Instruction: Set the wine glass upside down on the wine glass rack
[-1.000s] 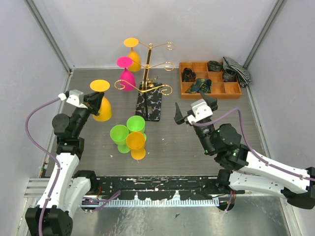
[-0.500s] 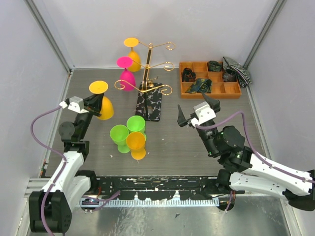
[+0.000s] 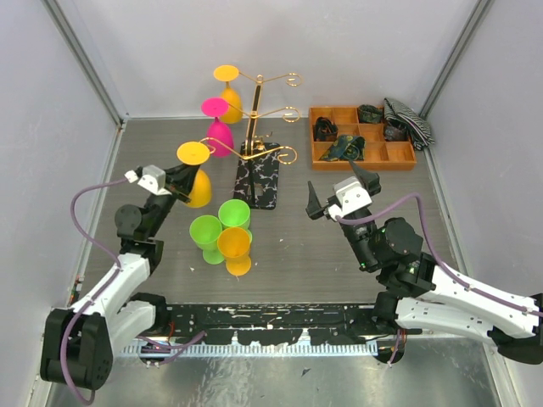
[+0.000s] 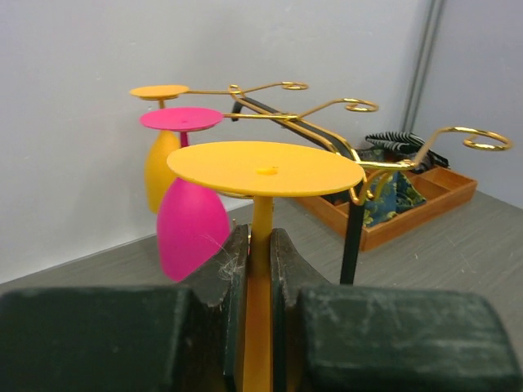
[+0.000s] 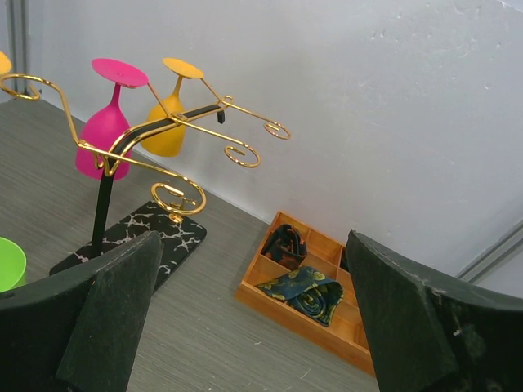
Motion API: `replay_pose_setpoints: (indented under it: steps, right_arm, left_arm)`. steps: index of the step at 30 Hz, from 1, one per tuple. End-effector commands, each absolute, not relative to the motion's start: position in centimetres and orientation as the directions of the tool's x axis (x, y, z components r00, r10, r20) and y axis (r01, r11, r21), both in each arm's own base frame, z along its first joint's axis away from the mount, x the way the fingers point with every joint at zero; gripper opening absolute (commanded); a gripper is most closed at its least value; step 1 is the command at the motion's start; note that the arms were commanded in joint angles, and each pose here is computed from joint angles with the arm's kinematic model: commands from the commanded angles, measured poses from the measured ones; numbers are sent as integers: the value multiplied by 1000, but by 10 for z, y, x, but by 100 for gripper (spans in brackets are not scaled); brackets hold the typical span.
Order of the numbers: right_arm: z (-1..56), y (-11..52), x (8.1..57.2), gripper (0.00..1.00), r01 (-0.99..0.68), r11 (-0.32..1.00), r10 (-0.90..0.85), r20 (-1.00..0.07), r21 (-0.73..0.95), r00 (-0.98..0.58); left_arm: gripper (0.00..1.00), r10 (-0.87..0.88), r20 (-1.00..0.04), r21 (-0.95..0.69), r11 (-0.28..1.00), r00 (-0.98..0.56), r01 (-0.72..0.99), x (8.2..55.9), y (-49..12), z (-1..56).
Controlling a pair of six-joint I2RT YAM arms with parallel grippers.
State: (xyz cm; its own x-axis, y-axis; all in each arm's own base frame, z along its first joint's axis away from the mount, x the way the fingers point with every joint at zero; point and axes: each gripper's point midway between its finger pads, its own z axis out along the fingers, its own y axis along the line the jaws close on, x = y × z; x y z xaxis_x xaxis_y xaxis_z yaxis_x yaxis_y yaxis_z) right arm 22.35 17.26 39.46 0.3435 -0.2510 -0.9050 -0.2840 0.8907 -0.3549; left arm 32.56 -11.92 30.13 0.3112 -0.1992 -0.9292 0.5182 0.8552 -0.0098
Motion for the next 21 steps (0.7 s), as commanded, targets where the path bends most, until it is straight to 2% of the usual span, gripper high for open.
replay_pose_setpoints:
  steps: [1, 21]
  right_arm:
    - [405, 167, 222, 100, -268, 907, -223, -910, -325, 349]
    - [401, 156, 221, 100, -245, 914, -237, -916, -323, 325]
  left_arm:
    - [0, -153, -901, 94, 844, 406, 527, 322, -134, 326]
    - [0, -202, -900, 71, 806, 386, 588, 370, -171, 306]
